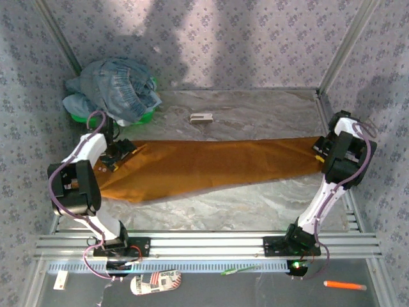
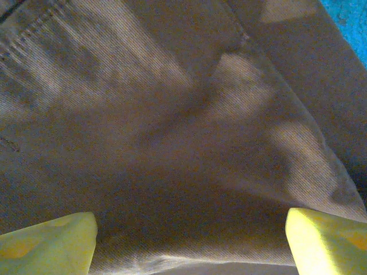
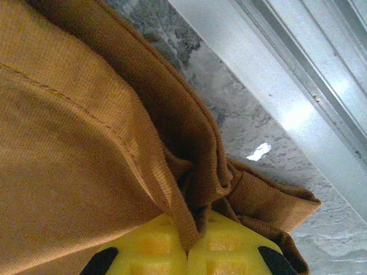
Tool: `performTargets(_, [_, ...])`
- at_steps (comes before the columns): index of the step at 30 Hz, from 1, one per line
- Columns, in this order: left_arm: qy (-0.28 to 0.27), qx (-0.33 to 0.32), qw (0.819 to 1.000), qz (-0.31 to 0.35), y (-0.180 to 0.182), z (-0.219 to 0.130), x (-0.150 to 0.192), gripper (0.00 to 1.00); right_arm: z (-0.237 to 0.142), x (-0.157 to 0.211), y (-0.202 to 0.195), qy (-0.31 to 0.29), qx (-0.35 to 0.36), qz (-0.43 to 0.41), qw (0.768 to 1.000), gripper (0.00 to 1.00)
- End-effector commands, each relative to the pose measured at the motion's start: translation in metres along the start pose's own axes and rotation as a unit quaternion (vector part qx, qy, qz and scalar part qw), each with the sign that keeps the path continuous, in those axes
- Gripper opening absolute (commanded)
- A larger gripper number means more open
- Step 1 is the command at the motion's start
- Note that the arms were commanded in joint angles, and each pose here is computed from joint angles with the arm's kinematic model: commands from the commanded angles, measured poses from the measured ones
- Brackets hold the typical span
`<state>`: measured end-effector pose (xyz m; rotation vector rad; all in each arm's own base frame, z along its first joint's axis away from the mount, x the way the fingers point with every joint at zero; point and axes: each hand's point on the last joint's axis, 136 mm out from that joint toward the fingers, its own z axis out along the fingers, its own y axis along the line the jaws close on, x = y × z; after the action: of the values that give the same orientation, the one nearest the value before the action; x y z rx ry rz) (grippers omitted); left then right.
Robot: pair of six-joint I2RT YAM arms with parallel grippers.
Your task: Fold and stack the trousers
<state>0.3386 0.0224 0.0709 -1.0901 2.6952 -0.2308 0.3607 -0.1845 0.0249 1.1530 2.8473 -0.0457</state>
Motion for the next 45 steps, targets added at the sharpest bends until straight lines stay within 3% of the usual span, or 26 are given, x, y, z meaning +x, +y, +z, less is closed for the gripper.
performTargets(1, [-0.008, 0.013, 1.0, 0.008, -0.001, -0.016, -0.002, 0.85, -0.006, 0.016, 0.032, 0.009, -0.089, -0.002, 0.996, 0.0])
performTargets(6, [-0.017, 0.034, 0.999, 0.001, -0.004, -0.029, -0.007, 0.84, -0.058, 0.027, 0.062, -0.047, -0.148, -0.014, 0.988, 0.0])
performTargets(16, [-0.035, 0.071, 0.997, -0.008, -0.004, -0.054, -0.012, 0.83, -0.139, 0.08, 0.124, -0.104, -0.225, -0.089, 0.965, 0.0])
performTargets(31, [-0.036, 0.116, 0.992, -0.031, -0.003, -0.06, -0.01, 0.83, -0.25, 0.241, 0.272, -0.134, -0.32, -0.281, 0.895, 0.0])
performTargets(40, [-0.024, 0.131, 0.99, -0.036, -0.007, -0.058, -0.006, 0.83, -0.26, 0.325, 0.363, -0.092, -0.36, -0.345, 0.862, 0.0])
performTargets(45, [-0.033, 0.144, 0.989, -0.031, -0.012, -0.06, -0.011, 0.83, -0.227, 0.365, 0.397, -0.053, -0.341, -0.374, 0.861, 0.0])
